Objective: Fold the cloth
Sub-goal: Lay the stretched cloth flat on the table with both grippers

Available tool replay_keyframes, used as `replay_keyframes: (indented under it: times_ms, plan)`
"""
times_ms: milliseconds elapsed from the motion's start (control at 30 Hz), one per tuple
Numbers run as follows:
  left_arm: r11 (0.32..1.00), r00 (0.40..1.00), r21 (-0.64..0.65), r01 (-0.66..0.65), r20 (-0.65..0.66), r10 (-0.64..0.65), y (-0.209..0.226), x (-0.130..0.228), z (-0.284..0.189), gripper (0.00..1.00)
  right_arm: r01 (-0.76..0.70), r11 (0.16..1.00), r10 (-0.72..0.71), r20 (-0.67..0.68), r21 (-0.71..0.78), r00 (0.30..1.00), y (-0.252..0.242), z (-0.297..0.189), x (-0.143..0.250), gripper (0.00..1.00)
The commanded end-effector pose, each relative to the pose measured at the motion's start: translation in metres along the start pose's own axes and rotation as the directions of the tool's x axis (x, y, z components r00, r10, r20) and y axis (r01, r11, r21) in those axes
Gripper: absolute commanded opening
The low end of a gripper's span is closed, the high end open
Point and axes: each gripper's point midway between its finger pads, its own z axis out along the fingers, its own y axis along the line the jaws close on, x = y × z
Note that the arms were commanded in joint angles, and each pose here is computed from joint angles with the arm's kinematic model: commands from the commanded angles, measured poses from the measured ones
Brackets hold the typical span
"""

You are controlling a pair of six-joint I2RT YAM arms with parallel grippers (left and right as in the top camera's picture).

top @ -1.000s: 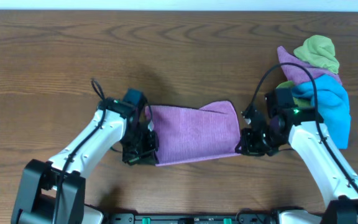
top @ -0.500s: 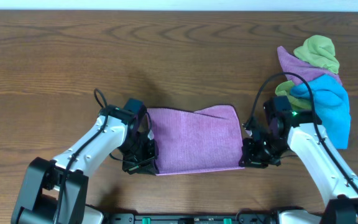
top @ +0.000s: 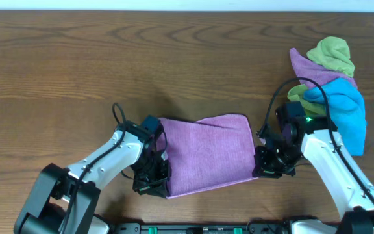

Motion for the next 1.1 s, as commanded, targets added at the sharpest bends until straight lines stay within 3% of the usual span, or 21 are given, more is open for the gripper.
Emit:
replay_keyframes:
  times_ms: [0,300,533,733,1067]
  plan:
    - [0.998,0.999,-0.056,0.033,-0.001,-0.033,0.015,0.002,0.004,0.06,-0.006,0.998,0.005,0.023,0.057,1.0,-0.009,-0.002,-0.001,0.01]
    - [0.998,0.998,-0.006,0.069,0.002,-0.069,0.005,0.002,0.002,0.06,0.005,0.998,-0.007,0.042,0.056,0.999,-0.008,-0.002,-0.006,0.02]
    - [0.993,0.991,0.07,0.094,0.092,-0.1,-0.012,-0.005,-0.012,0.06,0.022,0.998,-0.031,0.138,0.062,0.99,-0.007,-0.004,-0.03,0.02]
    - [0.991,0.983,0.127,0.034,0.177,-0.056,-0.023,0.006,-0.032,0.06,0.023,0.996,-0.035,0.152,0.082,0.988,-0.011,-0.005,-0.033,0.02]
    - [0.971,0.896,0.238,0.03,0.424,-0.132,-0.033,-0.044,-0.073,0.06,0.122,0.992,-0.129,0.448,0.044,0.885,0.015,-0.028,-0.107,0.01]
